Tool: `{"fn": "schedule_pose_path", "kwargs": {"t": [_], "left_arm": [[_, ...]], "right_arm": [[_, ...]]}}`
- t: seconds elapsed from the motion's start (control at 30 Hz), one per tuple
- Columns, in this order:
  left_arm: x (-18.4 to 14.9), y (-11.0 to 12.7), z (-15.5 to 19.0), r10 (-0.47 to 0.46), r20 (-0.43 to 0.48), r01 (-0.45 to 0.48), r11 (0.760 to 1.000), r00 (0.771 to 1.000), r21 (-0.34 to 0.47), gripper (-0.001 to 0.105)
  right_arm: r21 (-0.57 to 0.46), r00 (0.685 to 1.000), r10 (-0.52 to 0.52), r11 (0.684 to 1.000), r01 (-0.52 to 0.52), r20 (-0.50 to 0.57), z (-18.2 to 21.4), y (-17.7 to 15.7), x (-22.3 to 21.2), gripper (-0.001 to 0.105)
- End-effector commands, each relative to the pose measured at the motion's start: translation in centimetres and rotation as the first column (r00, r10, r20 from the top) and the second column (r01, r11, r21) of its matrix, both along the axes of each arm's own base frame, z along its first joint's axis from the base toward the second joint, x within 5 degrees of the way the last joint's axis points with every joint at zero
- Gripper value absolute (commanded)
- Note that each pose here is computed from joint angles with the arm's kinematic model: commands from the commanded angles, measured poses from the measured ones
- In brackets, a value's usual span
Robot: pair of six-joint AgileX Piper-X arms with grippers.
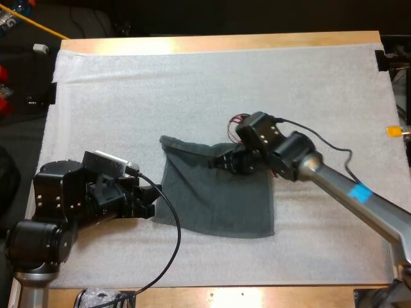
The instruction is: Pick towel from pile, fold and stack
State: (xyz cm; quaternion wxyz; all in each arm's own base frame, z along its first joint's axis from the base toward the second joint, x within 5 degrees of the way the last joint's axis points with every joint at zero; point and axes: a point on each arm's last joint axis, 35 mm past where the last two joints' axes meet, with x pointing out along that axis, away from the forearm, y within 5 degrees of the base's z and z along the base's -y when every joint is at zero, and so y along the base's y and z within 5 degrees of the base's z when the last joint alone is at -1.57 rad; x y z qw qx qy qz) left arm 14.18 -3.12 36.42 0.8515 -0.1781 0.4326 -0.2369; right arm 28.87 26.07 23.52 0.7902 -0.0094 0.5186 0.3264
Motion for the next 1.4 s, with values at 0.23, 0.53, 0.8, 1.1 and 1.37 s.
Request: {"fn": "schedule_pose_path", "kwargs": {"t": [0.23, 0.53, 0.8, 1.1, 1.37], "left_arm": [[-0.1, 0.0, 0.2, 0.003, 0.008, -0.003, 1.0, 1.0, 0.004, 0.054], [-0.1, 0.0, 0.2, 0.003, 0.008, -0.003, 1.0, 1.0, 0.004, 0.054], [-0.1, 0.0, 0.2, 0.003, 0.008, -0.003, 1.0, 1.0, 0.004, 0.054], [-0.1, 0.0, 0.2, 0.003, 0.008, -0.003, 1.0, 1.0, 0.004, 0.054], [-0.1, 0.0, 0.2, 0.003, 0.008, -0.003, 1.0, 1.0, 0.004, 0.054]], "right_arm": [[-0.01, 0.998, -0.022, 1.0, 0.022, -0.058, -2.4, 2.5, 4.0, 0.0], [-0.009, 0.983, -0.023, 1.0, 0.022, -0.18, -5.8, 3.4, 5.9, 0.0], [-0.034, 0.967, -0.049, 0.999, 0.041, -0.252, -9.2, 3.5, 6.4, 0.0], [-0.004, 0.953, -0.221, 0.974, 0.225, -0.209, -9.7, 2.4, 8.8, 0.0], [0.037, 0.91, -0.413, 0.91, 0.412, 0.029, -7.6, 0.7, 11.7, 0.0]]}}
